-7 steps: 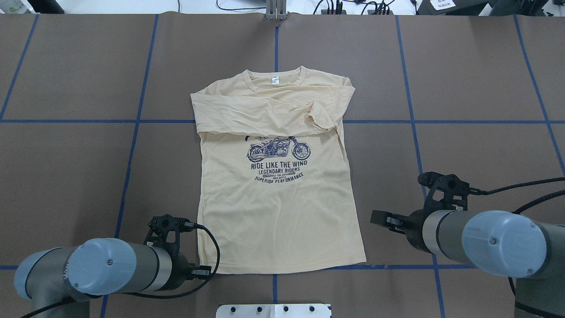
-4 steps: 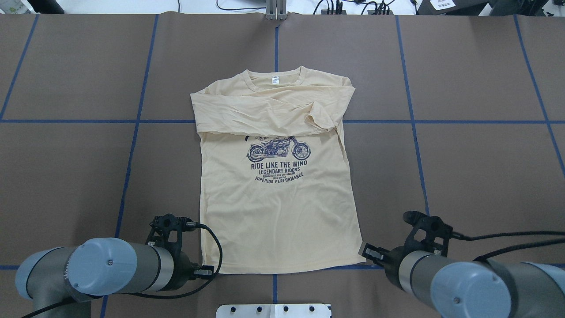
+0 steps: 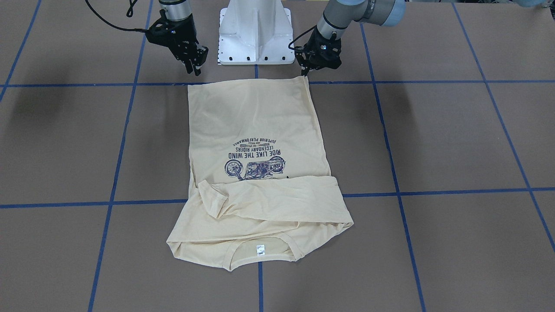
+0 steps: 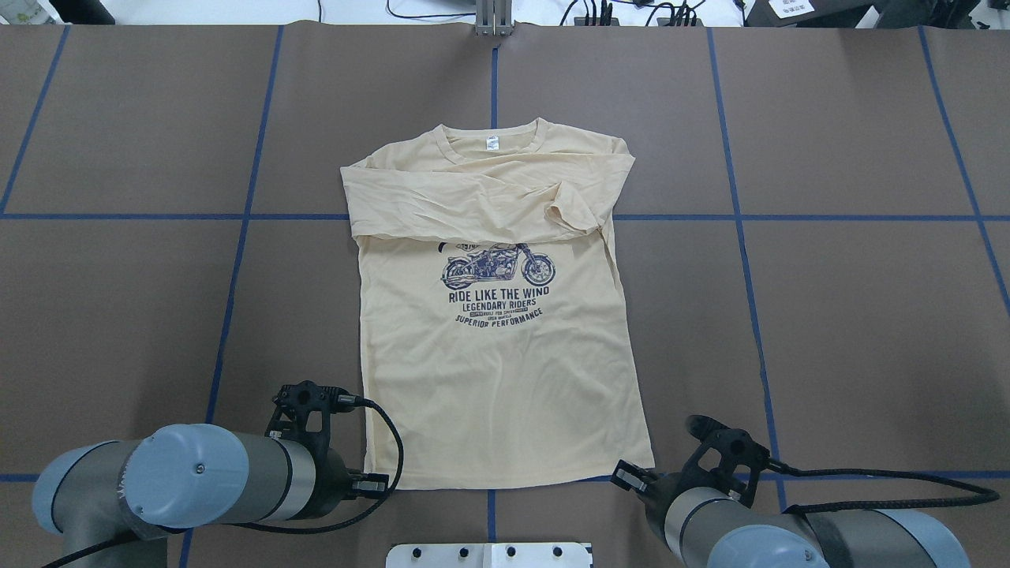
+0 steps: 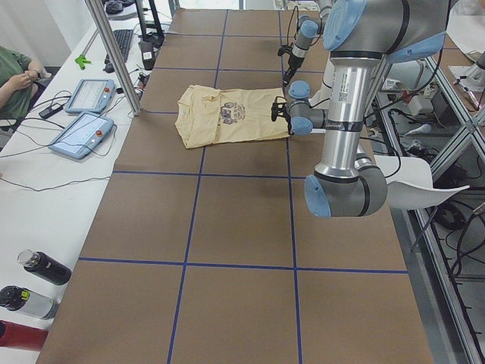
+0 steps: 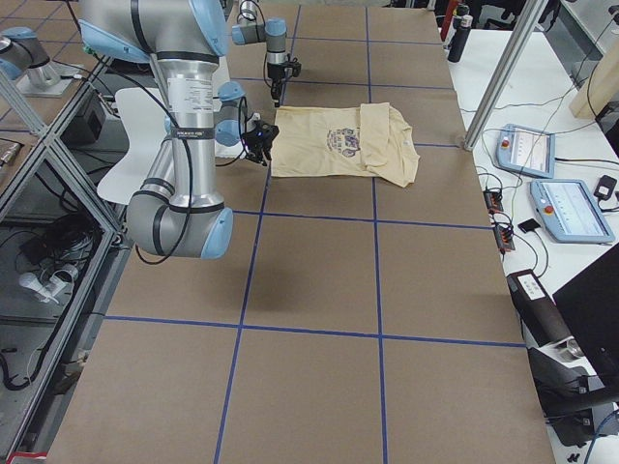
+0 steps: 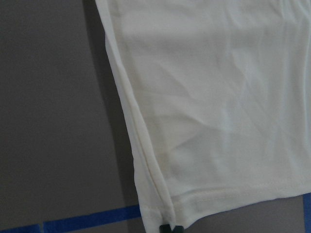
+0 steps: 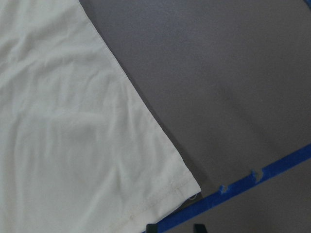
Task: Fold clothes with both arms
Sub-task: 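Grasp the hem corners with both grippers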
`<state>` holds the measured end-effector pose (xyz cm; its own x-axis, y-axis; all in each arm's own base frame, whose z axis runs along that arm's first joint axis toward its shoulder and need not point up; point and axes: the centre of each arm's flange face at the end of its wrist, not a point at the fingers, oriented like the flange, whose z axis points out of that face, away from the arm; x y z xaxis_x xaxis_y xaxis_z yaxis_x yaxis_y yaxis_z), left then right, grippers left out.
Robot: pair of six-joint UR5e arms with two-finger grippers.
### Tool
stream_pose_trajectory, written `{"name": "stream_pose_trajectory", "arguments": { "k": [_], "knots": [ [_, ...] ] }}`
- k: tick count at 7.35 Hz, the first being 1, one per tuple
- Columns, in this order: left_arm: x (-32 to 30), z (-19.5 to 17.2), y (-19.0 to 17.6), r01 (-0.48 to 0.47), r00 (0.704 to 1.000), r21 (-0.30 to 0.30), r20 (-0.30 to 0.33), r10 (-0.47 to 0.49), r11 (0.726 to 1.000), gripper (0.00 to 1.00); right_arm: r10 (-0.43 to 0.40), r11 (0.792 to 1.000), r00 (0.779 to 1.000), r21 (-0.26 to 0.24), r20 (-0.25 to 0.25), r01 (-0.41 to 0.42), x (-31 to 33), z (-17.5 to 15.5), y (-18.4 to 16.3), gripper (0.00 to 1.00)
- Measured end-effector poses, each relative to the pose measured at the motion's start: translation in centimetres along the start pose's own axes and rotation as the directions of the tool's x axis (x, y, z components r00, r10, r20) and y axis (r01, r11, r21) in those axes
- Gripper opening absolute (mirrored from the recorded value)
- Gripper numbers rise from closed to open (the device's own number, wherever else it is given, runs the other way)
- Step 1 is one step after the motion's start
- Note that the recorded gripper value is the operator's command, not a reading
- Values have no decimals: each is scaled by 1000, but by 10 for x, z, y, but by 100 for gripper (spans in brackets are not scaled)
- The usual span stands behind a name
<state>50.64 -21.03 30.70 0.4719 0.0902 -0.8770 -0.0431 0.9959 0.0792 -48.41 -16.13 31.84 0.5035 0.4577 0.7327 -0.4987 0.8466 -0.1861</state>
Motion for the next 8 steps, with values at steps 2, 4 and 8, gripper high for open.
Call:
{"name": "stream_pose_trajectory", "arguments": {
  "k": [2,4,8],
  "knots": [
    [1,-2,0,-1,1000,1,-3,1,1000,0,-34,999,999,15,3,34,0,2,-5,34],
    [2,-4,0,-1,1000,1,-8,1,1000,0,-65,998,998,23,5,64,4,5,-10,35],
    [3,-6,0,-2,1000,2,-11,2,1000,0,-92,995,995,29,28,92,33,30,-19,35]
  ]
}}
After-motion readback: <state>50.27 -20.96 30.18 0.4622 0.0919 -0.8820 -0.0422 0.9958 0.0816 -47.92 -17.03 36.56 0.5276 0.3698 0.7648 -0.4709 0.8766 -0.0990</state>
